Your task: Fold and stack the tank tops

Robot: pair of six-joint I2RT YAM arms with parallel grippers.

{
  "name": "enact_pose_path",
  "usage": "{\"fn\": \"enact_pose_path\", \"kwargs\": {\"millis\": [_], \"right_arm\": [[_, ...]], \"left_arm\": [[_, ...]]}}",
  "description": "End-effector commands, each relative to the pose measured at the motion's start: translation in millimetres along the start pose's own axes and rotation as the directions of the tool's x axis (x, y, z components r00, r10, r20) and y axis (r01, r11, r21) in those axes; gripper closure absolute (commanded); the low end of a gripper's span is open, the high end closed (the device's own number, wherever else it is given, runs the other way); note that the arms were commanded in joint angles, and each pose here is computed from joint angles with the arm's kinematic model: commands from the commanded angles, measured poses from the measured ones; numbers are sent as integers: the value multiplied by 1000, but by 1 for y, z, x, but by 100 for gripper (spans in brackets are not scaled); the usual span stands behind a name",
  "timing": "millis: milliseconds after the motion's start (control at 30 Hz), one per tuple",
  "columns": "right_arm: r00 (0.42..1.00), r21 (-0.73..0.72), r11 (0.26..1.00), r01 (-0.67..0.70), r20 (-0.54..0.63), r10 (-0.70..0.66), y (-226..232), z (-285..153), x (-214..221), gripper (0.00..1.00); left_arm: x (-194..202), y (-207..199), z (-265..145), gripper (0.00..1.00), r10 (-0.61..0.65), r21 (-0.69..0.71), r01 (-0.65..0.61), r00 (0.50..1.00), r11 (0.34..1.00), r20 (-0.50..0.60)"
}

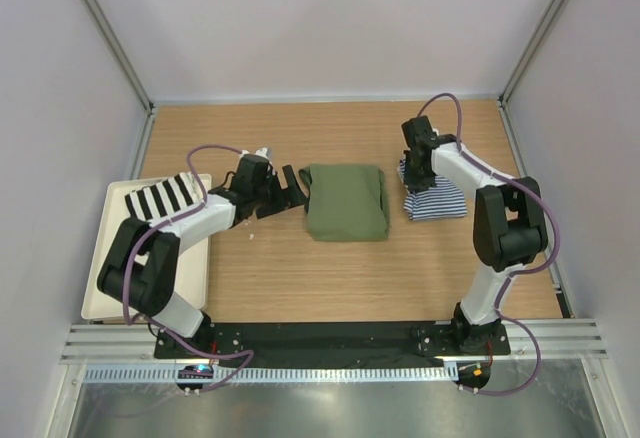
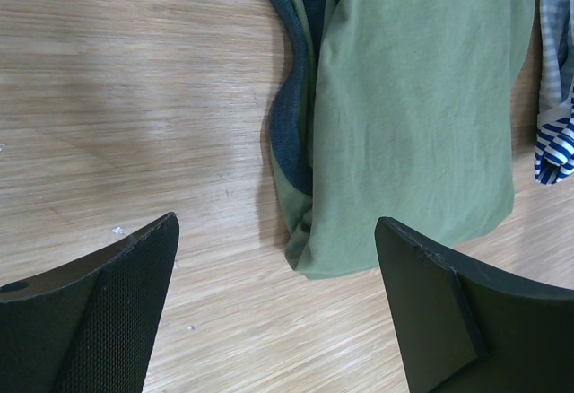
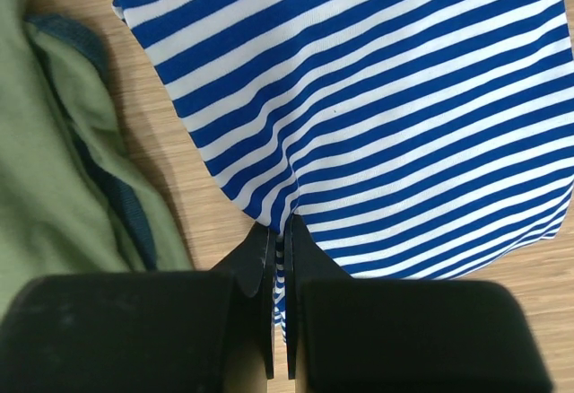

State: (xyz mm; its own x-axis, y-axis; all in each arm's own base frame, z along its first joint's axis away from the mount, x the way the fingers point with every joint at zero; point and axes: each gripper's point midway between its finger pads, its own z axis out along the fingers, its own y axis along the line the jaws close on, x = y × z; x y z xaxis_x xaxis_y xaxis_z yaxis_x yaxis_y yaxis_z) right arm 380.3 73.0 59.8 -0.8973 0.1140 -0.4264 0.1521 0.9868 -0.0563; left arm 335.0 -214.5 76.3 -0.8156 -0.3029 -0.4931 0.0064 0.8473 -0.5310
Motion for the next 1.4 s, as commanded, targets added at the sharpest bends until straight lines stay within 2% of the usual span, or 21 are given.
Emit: {"fn": "enact_pose_path", "kwargs": {"millis": [0,100,400,667,967,1100,1367], "right_arm": [[991,-118,989,-89,87,100,18,-28,-31,99],[990,-189,975,-115,62,128,29,-34,-32,99],[981,-257,954,-158,70,181,35,-60,-40,99],[981,-387,907,-167,31,194,58,-82,-36,99],[980,-401,899,-174,20,198,71,-102,-31,99],[973,-414,891,-185,49,225,85,-114,-38,99],[981,-323,941,-101,128,149,125,-132,-43,99]], "left_arm": [[-5,-6,1,10,27,17,-27,1000,999,4],[-4,-6,2,10,28,17,-28,1000,999,0],[-3,-6,5,10,28,16,-28,1000,999,-11],[-2,-6,6,10,33,16,-33,999,999,-13],[-1,-5,8,10,34,10,-34,999,999,-20],[0,-4,9,10,35,9,-35,999,999,-25],[9,-2,21,12,43,2,-43,997,999,-67]]}}
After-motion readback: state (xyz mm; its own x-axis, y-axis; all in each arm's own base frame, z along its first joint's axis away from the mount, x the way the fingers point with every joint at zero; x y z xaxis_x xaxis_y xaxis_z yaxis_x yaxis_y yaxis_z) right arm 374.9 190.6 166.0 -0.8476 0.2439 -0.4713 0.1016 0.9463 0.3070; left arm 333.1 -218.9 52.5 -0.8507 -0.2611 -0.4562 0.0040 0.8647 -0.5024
